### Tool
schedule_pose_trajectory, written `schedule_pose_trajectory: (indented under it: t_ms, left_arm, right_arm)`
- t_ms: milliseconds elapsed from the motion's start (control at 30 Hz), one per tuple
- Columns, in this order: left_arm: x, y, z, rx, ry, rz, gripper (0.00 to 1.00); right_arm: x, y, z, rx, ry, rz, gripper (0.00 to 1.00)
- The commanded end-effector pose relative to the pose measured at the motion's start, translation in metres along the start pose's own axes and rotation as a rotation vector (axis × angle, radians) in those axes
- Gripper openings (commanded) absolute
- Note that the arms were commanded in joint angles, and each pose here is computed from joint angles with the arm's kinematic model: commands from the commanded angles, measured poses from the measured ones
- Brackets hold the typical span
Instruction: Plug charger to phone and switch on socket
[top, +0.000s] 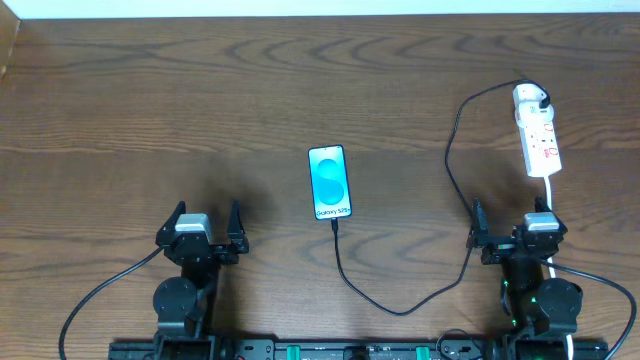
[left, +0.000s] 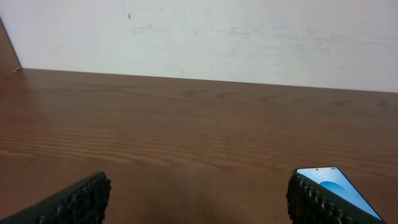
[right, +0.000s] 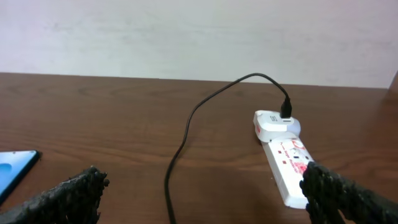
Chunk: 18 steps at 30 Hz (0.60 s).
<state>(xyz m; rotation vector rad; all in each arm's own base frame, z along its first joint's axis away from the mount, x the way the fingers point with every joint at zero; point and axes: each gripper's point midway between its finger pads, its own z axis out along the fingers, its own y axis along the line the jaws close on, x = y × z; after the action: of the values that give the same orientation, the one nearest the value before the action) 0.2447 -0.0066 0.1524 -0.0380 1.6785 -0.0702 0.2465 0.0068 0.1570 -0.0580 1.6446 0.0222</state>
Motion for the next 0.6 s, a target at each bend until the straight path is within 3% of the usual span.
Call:
schedule_pose_trajectory:
  t_ms: [0,133,267,567]
  left_arm:
    - [0.0156,0.0065,0.0008,-0.033,0.046,-0.005,0.91]
    - [0.0156,0.0065,0.0008,-0.033,0.046,-0.005,0.91]
    - [0.0156,0.0065,0.0008,-0.033,0.046,-0.005,0.91]
    - [0.0156,0.0065,0.0008,-0.033,0.046,-0.005,0.91]
  right_arm:
    - [-0.0004,0.0013,-0.0005,-0.005,-0.004,-0.068,0.99]
    - [-0.0007,0.0051,-0.0005,-0.027,-0.007,-0.110,0.99]
    - [-0.0003,-0.0008,-0.0005,0.007,-0.004,-0.010,0.99]
    - [0.0005,-0.0008,-0.0004,0.023,0.000,-0.008,0.99]
